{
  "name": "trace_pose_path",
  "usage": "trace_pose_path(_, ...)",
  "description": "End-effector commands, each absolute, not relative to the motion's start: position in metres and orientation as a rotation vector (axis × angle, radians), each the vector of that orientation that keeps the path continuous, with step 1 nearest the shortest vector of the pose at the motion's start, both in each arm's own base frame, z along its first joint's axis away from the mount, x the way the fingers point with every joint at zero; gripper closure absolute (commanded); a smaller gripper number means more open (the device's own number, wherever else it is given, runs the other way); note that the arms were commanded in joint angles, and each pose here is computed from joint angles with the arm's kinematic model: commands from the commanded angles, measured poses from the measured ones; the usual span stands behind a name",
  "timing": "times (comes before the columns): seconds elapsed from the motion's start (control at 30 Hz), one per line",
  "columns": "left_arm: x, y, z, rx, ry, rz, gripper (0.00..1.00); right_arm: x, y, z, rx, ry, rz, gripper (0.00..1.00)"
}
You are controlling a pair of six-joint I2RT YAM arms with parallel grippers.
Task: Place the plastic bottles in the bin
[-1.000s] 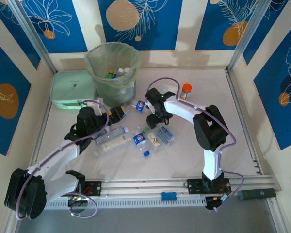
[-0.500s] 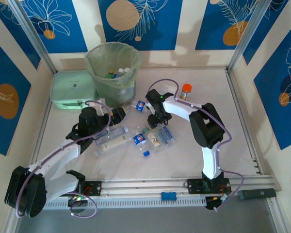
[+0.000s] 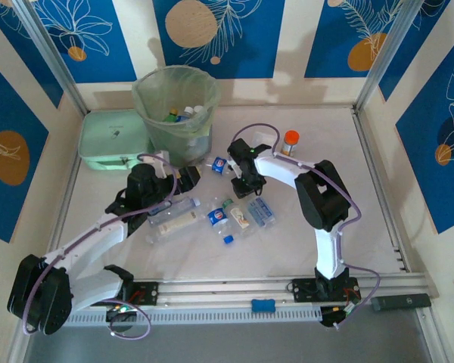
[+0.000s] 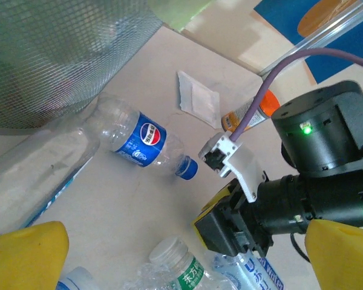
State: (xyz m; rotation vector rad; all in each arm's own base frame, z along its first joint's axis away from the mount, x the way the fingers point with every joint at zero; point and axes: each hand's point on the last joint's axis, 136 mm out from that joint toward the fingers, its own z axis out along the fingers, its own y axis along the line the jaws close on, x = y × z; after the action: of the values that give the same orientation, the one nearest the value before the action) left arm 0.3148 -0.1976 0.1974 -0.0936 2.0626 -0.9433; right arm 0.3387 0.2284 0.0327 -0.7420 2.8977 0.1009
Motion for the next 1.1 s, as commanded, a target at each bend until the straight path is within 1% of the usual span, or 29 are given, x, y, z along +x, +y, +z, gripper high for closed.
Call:
trace_pose_path(0.0,0.316,-0.206,0.206,-0.017,2.063,-0.877,0.0,0.347,0.234,0.072,-0.613,2.843,0.304,0.65)
trace_pose_path(0.17,0.31,-0.237,0.207,0.095,2.062,-0.883,0.0,0.358,0.229,0.122,-0.391,2.744,0.595,0.67)
trace_pose_path(0.3,0.299,-0.28,0.205,0.214,2.057,-0.957,0.0,0.37,0.21,0.156,-0.125,2.661,0.804,0.68)
trace_pose_path(0.4,0.29,-0.315,0.205,0.281,2.048,-1.06,0.0,0.374,0.196,0.171,0.046,2.596,0.903,0.69)
trace_pose_path(0.7,0.269,-0.392,0.199,0.424,2.057,-1.24,0.0,0.364,0.183,0.198,0.257,2.429,0.989,0.7)
trace_pose_path(0.8,0.265,-0.404,0.192,0.452,2.076,-1.26,0.0,0.36,0.182,0.203,0.285,2.395,1.008,0.7)
trace_pose_path(1.0,0.27,-0.41,0.189,0.452,2.082,-1.259,0.0,0.355,0.184,0.207,0.304,2.373,1.05,0.7)
trace_pose_path(1.07,0.269,-0.414,0.189,0.465,2.083,-1.274,0.03,0.353,0.186,0.206,0.314,2.365,1.07,0.7)
